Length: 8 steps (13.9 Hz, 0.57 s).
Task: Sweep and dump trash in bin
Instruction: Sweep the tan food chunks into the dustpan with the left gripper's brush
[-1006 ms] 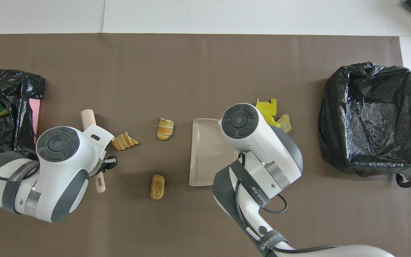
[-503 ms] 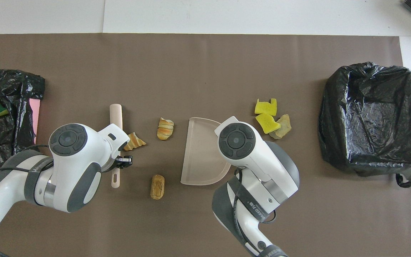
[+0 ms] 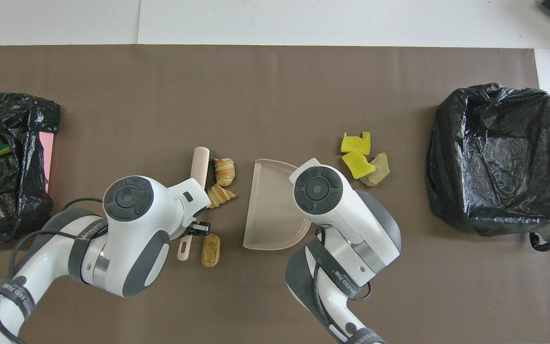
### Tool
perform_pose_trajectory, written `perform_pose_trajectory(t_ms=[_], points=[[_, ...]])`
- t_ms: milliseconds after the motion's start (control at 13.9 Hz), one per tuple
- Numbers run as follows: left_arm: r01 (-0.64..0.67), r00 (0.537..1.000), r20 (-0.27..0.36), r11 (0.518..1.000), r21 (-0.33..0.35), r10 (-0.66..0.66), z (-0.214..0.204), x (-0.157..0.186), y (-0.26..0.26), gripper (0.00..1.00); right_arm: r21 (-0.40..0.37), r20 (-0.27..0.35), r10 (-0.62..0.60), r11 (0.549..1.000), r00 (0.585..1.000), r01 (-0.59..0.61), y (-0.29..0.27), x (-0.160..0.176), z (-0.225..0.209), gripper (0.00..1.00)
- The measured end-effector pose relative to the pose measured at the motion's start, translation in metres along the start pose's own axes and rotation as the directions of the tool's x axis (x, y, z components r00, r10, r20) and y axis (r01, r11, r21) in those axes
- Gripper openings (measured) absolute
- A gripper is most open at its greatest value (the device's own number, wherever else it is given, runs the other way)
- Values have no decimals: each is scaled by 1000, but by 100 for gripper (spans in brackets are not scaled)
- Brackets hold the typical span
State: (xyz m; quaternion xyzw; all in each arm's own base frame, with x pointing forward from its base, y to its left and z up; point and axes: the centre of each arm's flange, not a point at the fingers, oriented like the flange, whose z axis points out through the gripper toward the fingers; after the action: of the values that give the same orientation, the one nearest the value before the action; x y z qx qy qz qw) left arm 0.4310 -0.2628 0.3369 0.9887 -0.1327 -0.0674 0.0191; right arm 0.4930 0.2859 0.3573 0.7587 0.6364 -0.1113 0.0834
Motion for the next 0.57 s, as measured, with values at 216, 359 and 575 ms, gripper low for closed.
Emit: perform_pose_trajectory(t_ms=[216, 359, 575], points=[[-67, 998, 7, 998, -11, 67, 3, -13, 41, 27, 2, 1, 1, 1000, 1000, -1, 0, -1, 1, 32], [-106, 994, 11, 994, -18, 107, 5, -22, 63, 27, 2, 2, 1, 1000, 1000, -1, 0, -1, 1, 32], [-131, 991, 10, 989, -72, 132, -2, -33, 99, 27, 3, 2, 1, 1000, 1000, -1, 0, -1, 2, 32]])
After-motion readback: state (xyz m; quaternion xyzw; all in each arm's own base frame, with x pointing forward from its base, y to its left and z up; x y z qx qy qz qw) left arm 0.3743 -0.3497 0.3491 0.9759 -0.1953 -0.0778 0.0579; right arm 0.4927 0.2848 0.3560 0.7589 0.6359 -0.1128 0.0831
